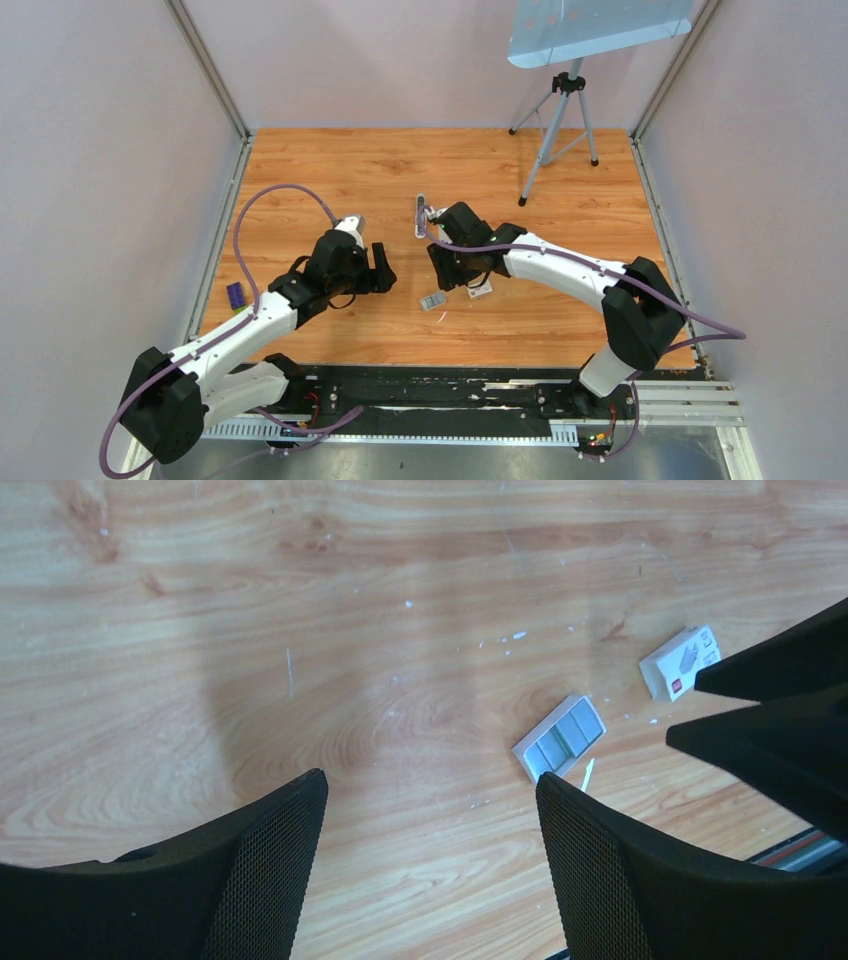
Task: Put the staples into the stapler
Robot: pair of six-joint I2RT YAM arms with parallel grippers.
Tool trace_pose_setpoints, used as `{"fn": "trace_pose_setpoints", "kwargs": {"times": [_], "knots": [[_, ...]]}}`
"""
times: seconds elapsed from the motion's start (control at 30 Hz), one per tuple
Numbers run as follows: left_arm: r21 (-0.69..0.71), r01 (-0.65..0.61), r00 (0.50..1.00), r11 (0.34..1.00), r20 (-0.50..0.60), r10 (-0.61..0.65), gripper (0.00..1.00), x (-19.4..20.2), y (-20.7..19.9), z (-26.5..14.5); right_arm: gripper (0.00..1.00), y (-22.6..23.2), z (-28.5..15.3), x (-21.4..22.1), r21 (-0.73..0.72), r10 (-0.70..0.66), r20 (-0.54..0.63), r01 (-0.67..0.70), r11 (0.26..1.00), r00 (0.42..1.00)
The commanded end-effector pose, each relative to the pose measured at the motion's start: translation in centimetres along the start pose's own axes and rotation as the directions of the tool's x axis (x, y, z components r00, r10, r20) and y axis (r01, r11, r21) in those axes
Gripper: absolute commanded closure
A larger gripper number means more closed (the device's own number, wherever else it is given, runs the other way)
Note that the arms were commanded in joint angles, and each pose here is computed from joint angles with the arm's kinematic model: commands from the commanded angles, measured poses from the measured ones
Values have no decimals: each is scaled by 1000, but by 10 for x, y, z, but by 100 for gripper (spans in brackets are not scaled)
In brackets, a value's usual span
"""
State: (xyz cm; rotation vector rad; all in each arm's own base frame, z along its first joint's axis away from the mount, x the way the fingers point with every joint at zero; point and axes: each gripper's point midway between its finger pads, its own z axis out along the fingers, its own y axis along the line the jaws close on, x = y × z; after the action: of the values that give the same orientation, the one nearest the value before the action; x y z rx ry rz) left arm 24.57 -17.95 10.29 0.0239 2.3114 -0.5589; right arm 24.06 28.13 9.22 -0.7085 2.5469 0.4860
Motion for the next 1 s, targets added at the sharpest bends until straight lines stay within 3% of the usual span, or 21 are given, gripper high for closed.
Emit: {"fn": "trace_pose_setpoints", "kwargs": {"times": [0.0, 0.37, 0.63, 0.97], "knots": [[23, 56, 998, 998, 1, -56, 22, 11, 2, -1, 54, 20, 13, 15, 17, -19, -36, 20, 1000, 999], [122, 132, 990, 984, -63, -125, 39, 40, -8, 6, 56, 39, 31, 28, 6, -44, -83, 45, 999, 996], [185, 162, 987, 969, -36, -158, 44, 38, -16, 16, 57, 30, 33, 11, 35, -39, -52, 41, 999, 998], [243, 255, 966, 936, -105, -236, 57, 58, -25, 31, 62, 33, 35, 12, 8, -23, -58, 23, 1000, 998]]}}
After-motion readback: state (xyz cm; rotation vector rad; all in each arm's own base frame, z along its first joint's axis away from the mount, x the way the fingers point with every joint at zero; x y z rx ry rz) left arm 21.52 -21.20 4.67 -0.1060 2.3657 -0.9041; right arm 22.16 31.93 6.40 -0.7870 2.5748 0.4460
